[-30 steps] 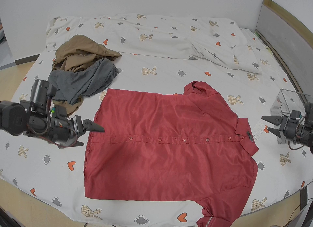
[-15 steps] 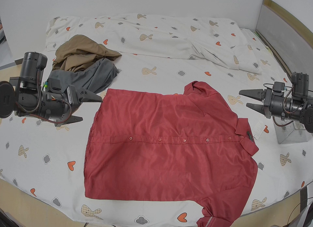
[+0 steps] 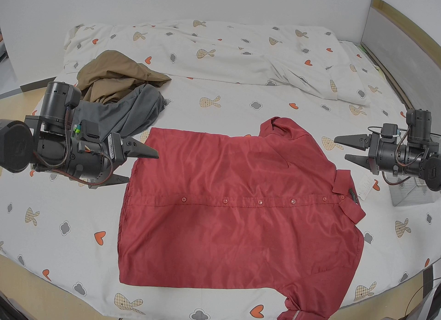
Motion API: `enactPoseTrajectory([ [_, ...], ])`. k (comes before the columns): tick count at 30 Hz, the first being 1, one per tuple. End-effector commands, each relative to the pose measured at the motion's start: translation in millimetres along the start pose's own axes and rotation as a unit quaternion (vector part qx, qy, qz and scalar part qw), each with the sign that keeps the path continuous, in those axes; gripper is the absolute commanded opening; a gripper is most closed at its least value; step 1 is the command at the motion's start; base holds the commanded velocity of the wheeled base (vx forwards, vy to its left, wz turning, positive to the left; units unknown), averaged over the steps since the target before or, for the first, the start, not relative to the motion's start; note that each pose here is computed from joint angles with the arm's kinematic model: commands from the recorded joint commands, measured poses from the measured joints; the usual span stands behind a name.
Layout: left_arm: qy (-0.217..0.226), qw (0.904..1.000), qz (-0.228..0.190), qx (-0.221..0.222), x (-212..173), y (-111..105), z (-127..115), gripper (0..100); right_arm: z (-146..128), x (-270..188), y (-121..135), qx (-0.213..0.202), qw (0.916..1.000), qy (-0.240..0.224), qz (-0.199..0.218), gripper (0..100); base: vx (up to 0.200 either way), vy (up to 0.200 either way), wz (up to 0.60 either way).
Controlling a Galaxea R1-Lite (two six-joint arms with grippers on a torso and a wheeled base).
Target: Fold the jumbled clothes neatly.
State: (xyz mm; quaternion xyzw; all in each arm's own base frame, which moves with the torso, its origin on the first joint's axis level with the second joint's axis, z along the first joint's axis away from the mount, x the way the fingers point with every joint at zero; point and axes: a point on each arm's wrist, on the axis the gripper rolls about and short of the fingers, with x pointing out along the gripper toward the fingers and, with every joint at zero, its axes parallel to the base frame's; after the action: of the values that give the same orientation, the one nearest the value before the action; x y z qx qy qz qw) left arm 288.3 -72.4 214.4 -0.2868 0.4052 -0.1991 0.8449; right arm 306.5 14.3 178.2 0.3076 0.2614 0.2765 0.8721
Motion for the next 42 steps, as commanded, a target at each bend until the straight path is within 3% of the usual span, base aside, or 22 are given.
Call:
enactPoseTrajectory([
  [1, 0.004, 1.0, 0.0, 0.0, 3, 0, -1, 100, -3, 3, -6, 0.004, 1.0, 0.006, -0.006, 100, 0.0, 0.0, 0.0],
  [8, 0.012, 0.9999, -0.002, 0.003, 6, -2, -3, 100, -10, 10, -17, -0.02, 0.9989, 0.006, -0.041, 100, 0.0, 0.0, 0.0],
  [18, 0.014, 0.9999, 0.0, 0.002, 7, -1, -5, 100, -2, 27, -31, -0.012, 0.9978, 0.001, -0.064, 100, 0.0, 0.0, 0.0],
  [25, 0.013, 0.9999, 0.001, 0.002, 7, 0, -5, 100, 10, 46, -49, -0.009, 0.9977, -0.001, -0.067, 100, 0.171, 0.0, 0.0],
  [42, 0.022, 0.9996, 0.005, 0.016, 9, 3, -10, 100, 28, 116, -128, -0.001, 0.9966, -0.001, -0.082, 100, 0.0, 0.0, 0.0],
])
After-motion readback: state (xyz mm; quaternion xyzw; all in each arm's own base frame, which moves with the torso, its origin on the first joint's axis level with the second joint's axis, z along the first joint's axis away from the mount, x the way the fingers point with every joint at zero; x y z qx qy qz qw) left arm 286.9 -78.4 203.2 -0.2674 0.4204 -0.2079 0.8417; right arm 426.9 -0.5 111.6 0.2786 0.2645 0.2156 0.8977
